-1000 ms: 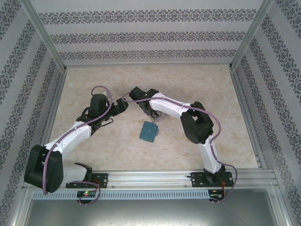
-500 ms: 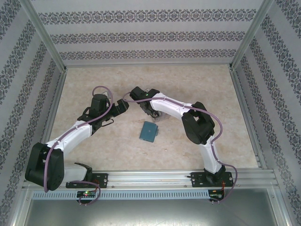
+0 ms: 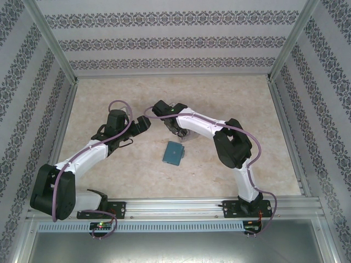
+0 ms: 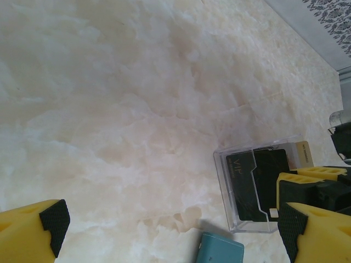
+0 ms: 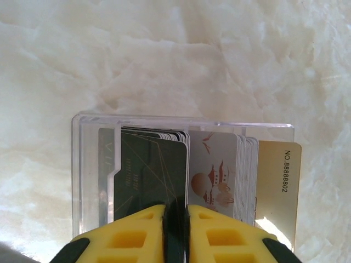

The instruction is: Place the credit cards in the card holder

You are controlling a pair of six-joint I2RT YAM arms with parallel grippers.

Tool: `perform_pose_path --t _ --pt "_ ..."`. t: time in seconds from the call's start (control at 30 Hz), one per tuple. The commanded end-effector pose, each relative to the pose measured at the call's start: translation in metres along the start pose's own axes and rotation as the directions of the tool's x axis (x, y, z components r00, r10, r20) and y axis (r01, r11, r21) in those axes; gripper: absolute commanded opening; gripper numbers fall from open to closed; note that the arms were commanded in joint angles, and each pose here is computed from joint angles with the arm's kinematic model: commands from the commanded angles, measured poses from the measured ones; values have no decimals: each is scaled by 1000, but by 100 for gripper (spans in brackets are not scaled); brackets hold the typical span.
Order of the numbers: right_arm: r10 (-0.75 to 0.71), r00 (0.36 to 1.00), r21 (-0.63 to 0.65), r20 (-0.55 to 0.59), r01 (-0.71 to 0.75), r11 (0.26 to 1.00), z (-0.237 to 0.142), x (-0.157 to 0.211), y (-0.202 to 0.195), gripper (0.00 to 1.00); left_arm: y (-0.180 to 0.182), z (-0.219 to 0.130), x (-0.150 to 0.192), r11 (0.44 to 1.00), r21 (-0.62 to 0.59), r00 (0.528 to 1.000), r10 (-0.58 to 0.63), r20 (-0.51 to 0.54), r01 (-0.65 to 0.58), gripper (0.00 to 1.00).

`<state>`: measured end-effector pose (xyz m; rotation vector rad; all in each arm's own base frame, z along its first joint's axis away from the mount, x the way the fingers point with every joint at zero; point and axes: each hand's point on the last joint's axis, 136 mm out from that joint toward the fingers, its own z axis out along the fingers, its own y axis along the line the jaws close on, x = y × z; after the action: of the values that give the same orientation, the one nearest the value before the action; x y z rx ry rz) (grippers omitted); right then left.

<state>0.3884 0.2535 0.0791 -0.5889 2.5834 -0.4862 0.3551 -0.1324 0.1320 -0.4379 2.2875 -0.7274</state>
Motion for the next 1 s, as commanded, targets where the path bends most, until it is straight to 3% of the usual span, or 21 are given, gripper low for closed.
perform_pose_path --t 0.0,0.3,0.57,0.67,0.8,0.97 --pt "32 999 18 21 -32 999 -12 -2 -16 17 -13 -1 -7 999 37 1000 8 10 -8 99" --pt "76 997 -90 22 -74 993 -30 -3 -10 5 -17 3 -5 999 53 1000 9 -18 -8 99" --pt "258 965 -291 54 -232 928 -77 -5 -8 4 -36 8 -1 990 141 997 27 -74 -16 99" --pt "370 927 -363 54 -327 872 -92 -5 -16 3 -53 10 1 976 216 993 40 -110 -16 99" --pt "588 809 -568 -3 -485 665 -110 -6 -24 0 -82 14 8 932 361 981 45 -186 26 98" --pt "761 619 -750 -195 -594 291 -118 -3 -31 1 -123 19 23 849 520 949 83 -305 92 91"
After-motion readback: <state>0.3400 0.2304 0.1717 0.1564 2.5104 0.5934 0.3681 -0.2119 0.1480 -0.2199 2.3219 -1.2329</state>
